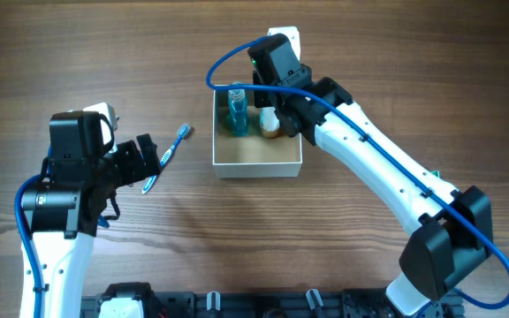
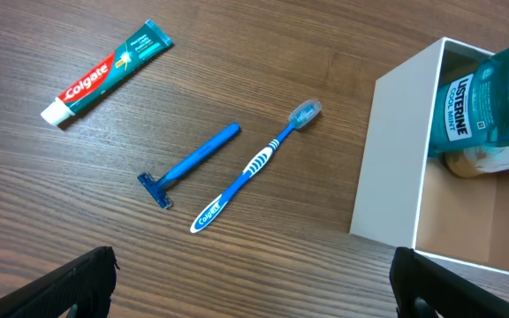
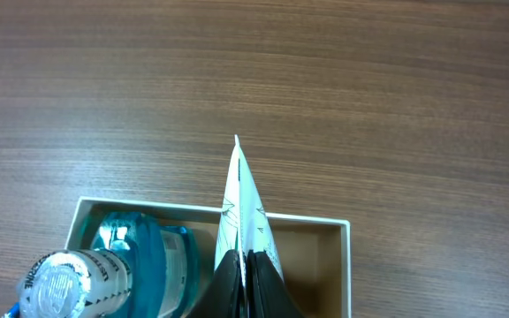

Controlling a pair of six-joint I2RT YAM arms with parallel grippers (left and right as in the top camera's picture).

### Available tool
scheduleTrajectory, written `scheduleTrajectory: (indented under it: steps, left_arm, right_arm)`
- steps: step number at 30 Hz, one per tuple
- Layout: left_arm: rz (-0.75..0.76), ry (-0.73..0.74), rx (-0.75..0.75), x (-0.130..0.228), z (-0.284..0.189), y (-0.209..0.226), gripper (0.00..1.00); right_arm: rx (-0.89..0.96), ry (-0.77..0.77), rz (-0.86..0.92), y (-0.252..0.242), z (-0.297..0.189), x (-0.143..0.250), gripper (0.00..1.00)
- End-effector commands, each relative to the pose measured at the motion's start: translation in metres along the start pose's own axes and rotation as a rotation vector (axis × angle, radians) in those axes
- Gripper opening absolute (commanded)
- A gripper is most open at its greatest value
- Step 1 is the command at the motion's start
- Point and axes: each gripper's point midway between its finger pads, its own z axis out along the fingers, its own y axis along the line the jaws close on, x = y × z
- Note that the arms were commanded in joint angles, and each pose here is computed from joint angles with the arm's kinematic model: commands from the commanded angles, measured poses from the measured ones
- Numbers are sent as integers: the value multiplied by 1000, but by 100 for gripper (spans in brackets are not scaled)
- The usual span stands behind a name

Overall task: Pack container
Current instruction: 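Carry the Pantene tube over the box and lower it inside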

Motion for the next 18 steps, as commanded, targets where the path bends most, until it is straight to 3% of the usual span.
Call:
scheduleTrajectory:
  steps: [1,18]
  left_arm:
    - [-15,-8,19,-4,-4,-3,100]
    - [-15,-8,18,-4,-4,-3,100]
  right_arm:
    - [29,43,-19,-3,13,11,4]
    - [-1,204,-49,-3,9,48,4]
